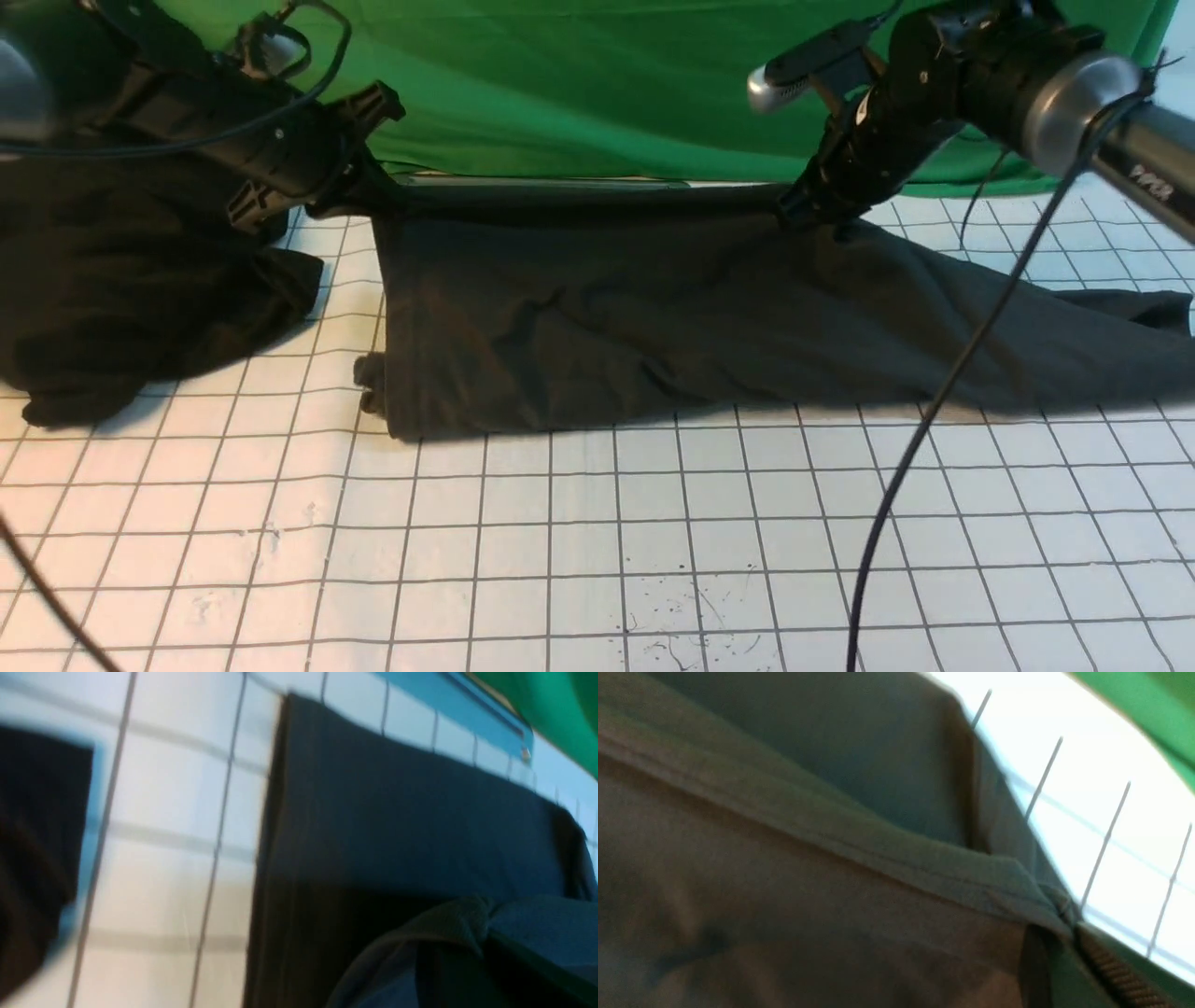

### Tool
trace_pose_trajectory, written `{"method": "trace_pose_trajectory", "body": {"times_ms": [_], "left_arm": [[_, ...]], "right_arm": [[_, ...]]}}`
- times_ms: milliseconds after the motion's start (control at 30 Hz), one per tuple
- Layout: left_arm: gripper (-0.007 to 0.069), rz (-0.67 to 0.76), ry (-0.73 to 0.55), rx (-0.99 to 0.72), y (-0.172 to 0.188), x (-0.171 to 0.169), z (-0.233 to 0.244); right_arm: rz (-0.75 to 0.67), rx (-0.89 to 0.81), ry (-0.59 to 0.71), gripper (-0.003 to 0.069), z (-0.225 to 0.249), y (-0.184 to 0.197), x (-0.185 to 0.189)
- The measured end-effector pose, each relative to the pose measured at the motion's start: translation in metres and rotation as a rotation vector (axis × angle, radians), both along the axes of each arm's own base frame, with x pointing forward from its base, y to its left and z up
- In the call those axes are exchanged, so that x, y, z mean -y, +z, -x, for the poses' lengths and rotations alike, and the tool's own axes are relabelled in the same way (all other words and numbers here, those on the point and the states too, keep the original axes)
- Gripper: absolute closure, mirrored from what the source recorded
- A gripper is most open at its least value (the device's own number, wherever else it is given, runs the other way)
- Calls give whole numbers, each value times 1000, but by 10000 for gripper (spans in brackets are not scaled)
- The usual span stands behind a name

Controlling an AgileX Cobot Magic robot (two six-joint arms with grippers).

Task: Fold a long-sleeved shirt over a white checkered tablecloth.
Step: 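Fold the black garment in half by bringing its near edge over to the far edge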

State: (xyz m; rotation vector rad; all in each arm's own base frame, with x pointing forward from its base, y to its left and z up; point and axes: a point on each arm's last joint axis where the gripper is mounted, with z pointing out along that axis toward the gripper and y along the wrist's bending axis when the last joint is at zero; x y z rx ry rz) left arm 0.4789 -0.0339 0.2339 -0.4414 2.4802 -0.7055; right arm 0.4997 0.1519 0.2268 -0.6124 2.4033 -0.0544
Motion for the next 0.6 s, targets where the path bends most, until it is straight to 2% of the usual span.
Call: {"method": "trace_pose_trajectory", "body": {"times_ms": [33, 233, 333, 433, 533, 567, 600], "left_arm": [[605, -4, 4, -1, -15, -1, -12], [604, -8, 48, 14, -49, -3, -32], [596, -32, 78, 22, -69, -7, -39], [566, -49, 89, 17, -84, -11, -42], [511, -58, 89, 22, -86, -12, -43], [506, -58, 89, 23, -85, -12, -43], [457, -66, 85, 28, -84, -12, -44]], "right_arm": [[-24, 30, -17, 638, -9, -8, 2], [-43, 72, -22, 631, -22, -32, 3], [-27, 79, -19, 596, -27, -49, 5], [-16, 81, -27, 501, -32, -61, 11], [-20, 77, -38, 363, -33, -64, 13], [-17, 76, -38, 363, -33, -64, 13], [-4, 73, -38, 302, -31, -60, 14]]}}
